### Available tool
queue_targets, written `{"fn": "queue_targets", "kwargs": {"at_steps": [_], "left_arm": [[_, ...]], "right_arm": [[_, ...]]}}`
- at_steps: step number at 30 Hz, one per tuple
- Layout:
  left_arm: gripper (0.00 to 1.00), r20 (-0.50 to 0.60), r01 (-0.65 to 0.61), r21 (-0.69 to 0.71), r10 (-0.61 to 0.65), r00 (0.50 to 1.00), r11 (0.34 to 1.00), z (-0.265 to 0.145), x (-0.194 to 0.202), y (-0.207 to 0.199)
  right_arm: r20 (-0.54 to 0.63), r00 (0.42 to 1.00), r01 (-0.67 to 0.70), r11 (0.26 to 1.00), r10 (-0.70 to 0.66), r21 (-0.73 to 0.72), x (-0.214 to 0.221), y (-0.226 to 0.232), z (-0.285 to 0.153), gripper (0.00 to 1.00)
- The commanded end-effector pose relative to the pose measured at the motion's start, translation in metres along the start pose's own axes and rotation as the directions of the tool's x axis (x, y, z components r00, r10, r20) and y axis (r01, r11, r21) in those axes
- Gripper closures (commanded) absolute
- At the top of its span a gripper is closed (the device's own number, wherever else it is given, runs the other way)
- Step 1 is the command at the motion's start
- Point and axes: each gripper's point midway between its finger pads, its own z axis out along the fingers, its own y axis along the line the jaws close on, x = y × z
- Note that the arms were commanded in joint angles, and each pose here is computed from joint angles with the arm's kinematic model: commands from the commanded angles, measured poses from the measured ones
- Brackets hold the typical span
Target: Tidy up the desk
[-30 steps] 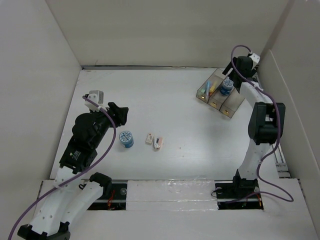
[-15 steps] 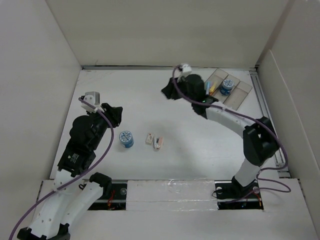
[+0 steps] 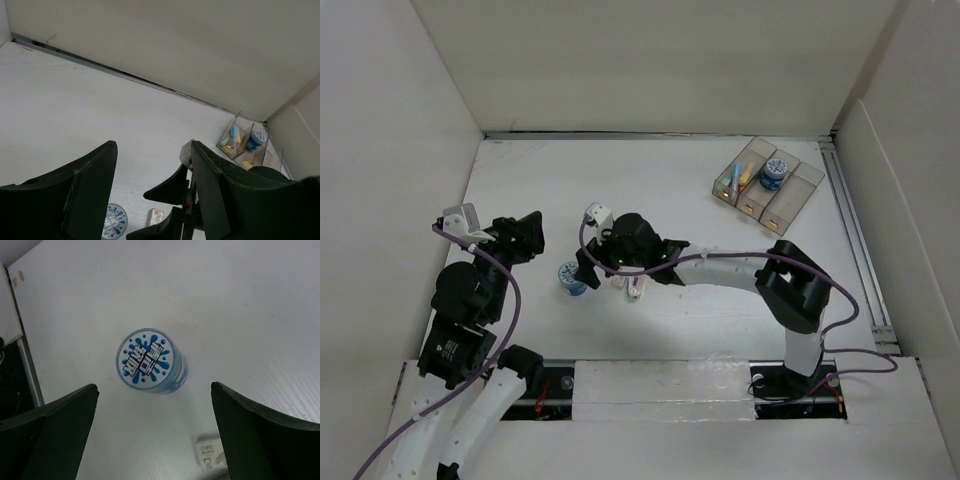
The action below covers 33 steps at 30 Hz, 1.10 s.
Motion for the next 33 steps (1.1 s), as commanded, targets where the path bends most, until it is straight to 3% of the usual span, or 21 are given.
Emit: {"fn": "queue_targets", "kwargs": {"at_steps": [1, 12, 19, 20, 21, 23, 28, 29, 33], "left_arm": [[0.44, 0.011, 0.007, -0.013, -0.007, 1.0, 1.0, 0.005, -0.003, 0.0], [0.44, 0.024, 0.012, -0.007, -0.012, 1.0, 1.0, 0.003, -0.005, 0.0], [0.44, 0.018, 0.009, -0.001, -0.009, 1.0, 1.0, 0.003, -0.004, -0.001], [0.44, 0.017, 0.007, -0.002, -0.007, 1.0, 1.0, 0.004, -0.003, -0.001], [0.44, 0.015, 0.007, -0.001, -0.007, 1.0, 1.0, 0.004, -0.003, -0.001], [0.44, 0.012, 0.006, 0.002, -0.006, 1.0, 1.0, 0.004, -0.002, -0.002], [0.44, 0.008, 0.003, 0.013, -0.004, 1.0, 1.0, 0.005, -0.002, -0.004], [0.44, 0.005, 0.001, 0.016, -0.001, 1.0, 1.0, 0.005, -0.001, -0.004], [0.44, -0.009, -0.009, 0.047, 0.01, 1.0, 0.999, 0.006, 0.002, -0.01]], "right_arm": [[0.012, 0.997, 0.078, 0.997, -0.078, -0.026, -0.011, 0.018, 0.017, 0.0], [-0.063, 0.994, 0.091, 0.993, -0.086, 0.08, 0.014, 0.011, 0.062, 0.03], [-0.029, 0.997, 0.076, 0.984, -0.072, 0.161, 0.006, 0.003, 0.067, 0.29], [-0.018, 0.997, 0.075, 0.982, -0.073, 0.175, 0.002, 0.001, 0.066, 0.44], [-0.004, 0.998, 0.058, 0.979, -0.058, 0.193, -0.003, 0.0, 0.063, 0.5], [0.049, 0.998, 0.028, 0.972, -0.04, 0.233, -0.021, -0.002, 0.048, 0.59], [0.293, 0.953, -0.132, 0.973, 0.072, 0.191, -0.102, -0.044, -0.024, 0.6], [0.364, 0.928, -0.175, 0.956, 0.08, 0.236, -0.129, -0.077, -0.057, 0.6], [0.478, 0.868, -0.352, 0.844, 0.133, 0.405, -0.131, -0.179, -0.143, 0.6]]}}
